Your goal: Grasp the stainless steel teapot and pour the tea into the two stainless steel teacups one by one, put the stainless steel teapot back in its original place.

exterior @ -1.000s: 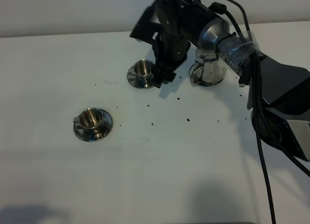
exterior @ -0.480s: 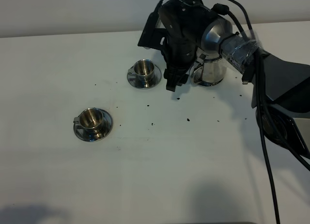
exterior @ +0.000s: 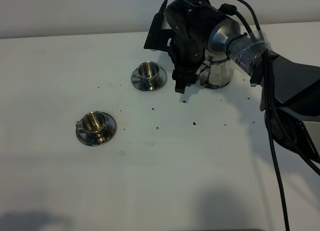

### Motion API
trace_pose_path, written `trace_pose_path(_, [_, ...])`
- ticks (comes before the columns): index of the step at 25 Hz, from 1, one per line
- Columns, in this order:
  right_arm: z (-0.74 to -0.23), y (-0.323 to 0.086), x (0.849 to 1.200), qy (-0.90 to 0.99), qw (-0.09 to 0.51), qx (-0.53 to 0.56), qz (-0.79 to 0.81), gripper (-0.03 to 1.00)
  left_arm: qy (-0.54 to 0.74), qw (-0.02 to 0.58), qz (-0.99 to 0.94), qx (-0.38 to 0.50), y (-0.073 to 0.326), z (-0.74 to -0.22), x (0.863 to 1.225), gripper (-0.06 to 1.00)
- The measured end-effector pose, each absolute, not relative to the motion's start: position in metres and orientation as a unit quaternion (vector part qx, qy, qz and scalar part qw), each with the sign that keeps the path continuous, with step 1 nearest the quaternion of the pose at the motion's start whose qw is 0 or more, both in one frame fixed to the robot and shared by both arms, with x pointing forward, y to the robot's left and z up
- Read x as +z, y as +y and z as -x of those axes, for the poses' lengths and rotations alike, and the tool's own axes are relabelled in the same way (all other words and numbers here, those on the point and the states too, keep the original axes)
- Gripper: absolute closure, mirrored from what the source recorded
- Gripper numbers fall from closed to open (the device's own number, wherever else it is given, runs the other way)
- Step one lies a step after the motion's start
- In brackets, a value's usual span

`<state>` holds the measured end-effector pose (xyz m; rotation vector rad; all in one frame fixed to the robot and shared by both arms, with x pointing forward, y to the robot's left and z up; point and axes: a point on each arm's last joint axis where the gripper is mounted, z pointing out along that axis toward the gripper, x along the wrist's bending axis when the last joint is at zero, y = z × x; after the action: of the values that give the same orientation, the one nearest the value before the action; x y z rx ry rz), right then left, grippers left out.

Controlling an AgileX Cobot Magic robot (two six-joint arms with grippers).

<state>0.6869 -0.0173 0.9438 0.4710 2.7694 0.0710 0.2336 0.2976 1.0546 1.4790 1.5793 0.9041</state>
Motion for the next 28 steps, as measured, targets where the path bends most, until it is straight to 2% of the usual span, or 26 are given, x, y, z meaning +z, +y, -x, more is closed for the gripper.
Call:
trace_pose_path(15, [-0.687, -0.020, 0.942, 0.964, 0.153, 0.038, -0.215, 0.42, 0.621, 0.388, -0.581, 0.355, 0.298, -0.234, 1.055, 0.49])
trace_pose_path(20, [-0.674, -0.029, 0.944, 0.967, 0.134, 0.017, -0.217, 0.42, 0.621, 0.388, -0.582, 0.355, 0.298, -0.234, 1.055, 0.49])
trace_pose_path(28, [-0.669, -0.035, 0.951, 0.967, 0.137, 0.004, -0.213, 0.42, 0.621, 0.387, -0.582, 0.355, 0.298, -0.234, 1.055, 0.49])
